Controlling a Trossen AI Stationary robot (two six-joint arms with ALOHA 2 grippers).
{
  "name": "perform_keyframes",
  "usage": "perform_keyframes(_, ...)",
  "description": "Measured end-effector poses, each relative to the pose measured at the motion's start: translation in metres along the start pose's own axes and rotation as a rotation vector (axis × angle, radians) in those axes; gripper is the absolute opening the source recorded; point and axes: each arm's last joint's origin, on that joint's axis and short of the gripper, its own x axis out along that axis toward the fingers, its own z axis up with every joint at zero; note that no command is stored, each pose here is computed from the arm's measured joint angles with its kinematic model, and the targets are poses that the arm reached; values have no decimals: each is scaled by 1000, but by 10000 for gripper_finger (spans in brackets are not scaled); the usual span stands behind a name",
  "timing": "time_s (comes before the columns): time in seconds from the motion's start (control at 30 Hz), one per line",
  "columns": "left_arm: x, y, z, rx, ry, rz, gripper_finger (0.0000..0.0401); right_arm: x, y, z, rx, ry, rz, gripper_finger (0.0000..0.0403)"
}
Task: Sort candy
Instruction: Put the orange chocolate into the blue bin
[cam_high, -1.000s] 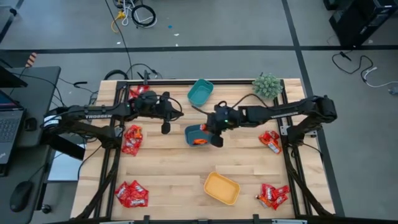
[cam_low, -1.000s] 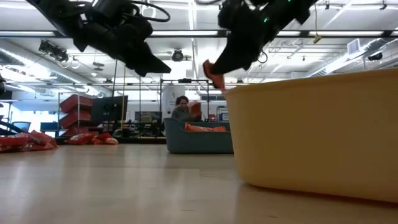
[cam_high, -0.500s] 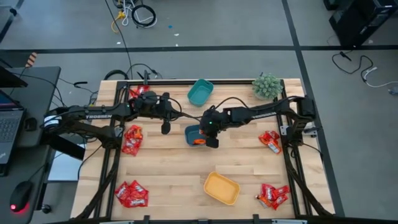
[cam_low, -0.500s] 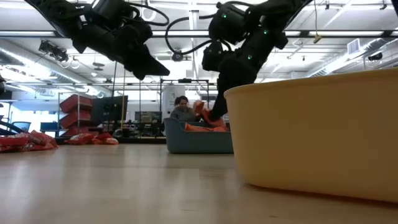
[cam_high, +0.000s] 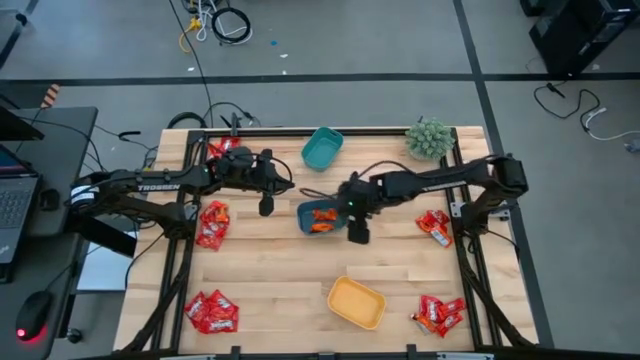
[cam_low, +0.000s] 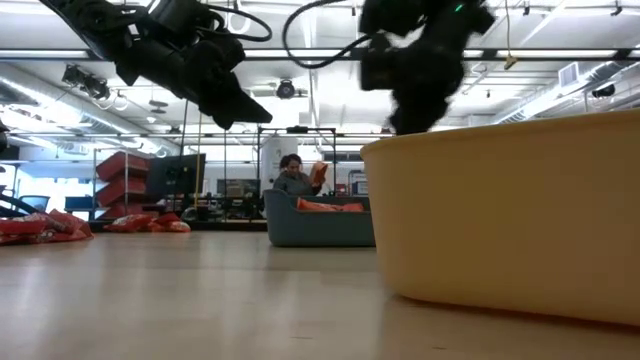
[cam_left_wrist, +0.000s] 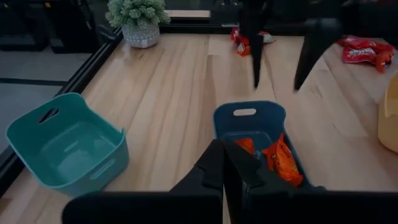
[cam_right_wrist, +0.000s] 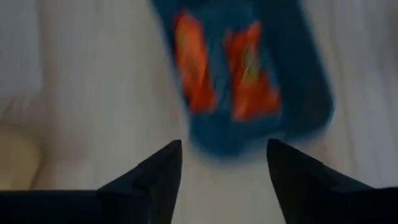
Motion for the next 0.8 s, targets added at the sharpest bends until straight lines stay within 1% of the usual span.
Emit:
perform_keyframes(0.07, 0, 0, 0, 0, 2, -1, 1, -11, 8, -12, 38, 72, -18, 228)
perform_keyframes(0.23, 0, 0, -1, -1, 8, -2, 1, -39, 26, -43, 157, 196, -141, 222)
perform_keyframes(0.3, 0, 0, -1, -2, 13, -2, 1, -43, 30, -58, 217, 236, -171, 220)
perform_keyframes(0.37, 0, 0, -1, -2, 14, -2, 1, -45, 32, -72, 269, 247, -182, 219)
perform_keyframes(0.5, 0, 0, -1, -2, 15, -2, 1, -44, 31, -103, 373, 284, -202, 223)
perform_keyframes(0.6, 0, 0, -1, -2, 14, -2, 1, -45, 26, -124, 436, 339, -249, 227)
perform_keyframes(0.73, 0, 0, -1, -3, 14, -2, 1, -43, 16, -145, 495, 408, -317, 236)
perform_keyframes(0.8, 0, 0, -1, -3, 14, -2, 1, -39, 12, -155, 519, 438, -330, 243)
